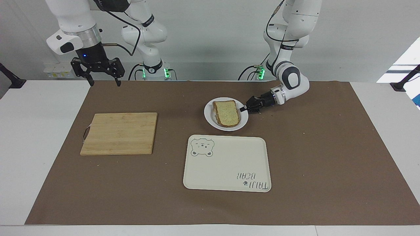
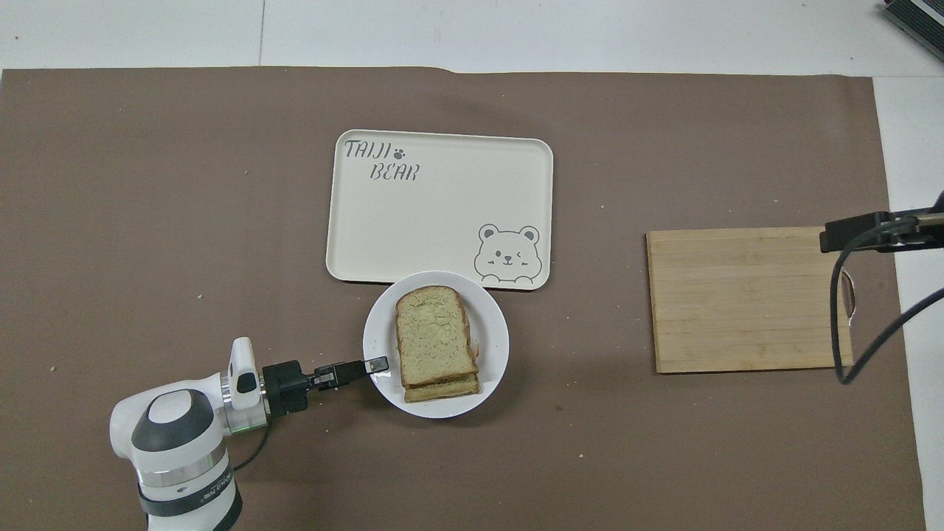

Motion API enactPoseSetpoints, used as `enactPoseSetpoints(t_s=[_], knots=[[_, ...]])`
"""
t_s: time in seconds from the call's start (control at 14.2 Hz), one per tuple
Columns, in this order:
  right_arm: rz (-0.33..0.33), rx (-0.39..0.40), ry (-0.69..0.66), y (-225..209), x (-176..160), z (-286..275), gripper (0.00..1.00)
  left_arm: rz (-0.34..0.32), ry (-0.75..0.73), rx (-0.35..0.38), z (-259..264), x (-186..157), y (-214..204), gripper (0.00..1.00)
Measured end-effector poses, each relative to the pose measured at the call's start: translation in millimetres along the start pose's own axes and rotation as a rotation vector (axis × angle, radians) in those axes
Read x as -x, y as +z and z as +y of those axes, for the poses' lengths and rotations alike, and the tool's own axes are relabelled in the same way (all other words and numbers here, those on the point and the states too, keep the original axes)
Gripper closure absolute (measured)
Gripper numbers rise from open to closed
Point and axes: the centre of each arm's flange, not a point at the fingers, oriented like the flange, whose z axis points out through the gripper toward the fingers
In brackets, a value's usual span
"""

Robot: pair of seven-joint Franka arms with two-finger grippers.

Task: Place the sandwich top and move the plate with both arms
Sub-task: 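Slide the plate with the left gripper onto the cream tray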

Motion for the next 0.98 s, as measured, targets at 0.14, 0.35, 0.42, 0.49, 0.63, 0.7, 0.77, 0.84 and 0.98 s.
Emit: enactPoseSetpoints(t_s=[0.14,0.35,0.42,0.49,0.63,0.7,0.77,0.84,0.98], knots=[[0.0,0.0,0.0,0.0,0.0,0.0,0.0,0.018,-0.02,0.022,17.1,-13.4,-1.4,0.96],[0.0,0.0,0.0,0.0,0.0,0.0,0.0,0.073,-0.033,0.013,42.7,-42.6,-5.7,0.96],[0.0,0.0,0.0,0.0,0.0,0.0,0.0,0.096,-0.024,0.002,50.8,-53.1,-7.7,0.96],[0.0,0.0,0.0,0.0,0.0,0.0,0.0,0.112,-0.013,-0.006,57.5,-62.1,-8.8,0.96],[-0.002,0.0,0.0,0.1,0.2,0.0,0.0,0.137,0.009,-0.042,62.8,-77.3,-9.7,0.96],[-0.012,0.0,0.0,1.0,1.3,-0.2,0.0,0.149,0.018,-0.061,63.1,-84.3,-9.3,0.96],[-0.03,0.0,-0.001,2.2,3.5,-0.8,0.0,0.16,0.025,-0.076,64.5,-93.6,-8.0,0.96],[-0.038,0.0,-0.003,2.6,4.7,-1.8,0.0,0.16,0.025,-0.095,67.1,-103.6,-6.1,0.96],[-0.043,0.0,-0.005,2.5,5.7,-2.4,0.0,0.115,0.005,-0.166,76.7,-129.2,0.6,0.96]])
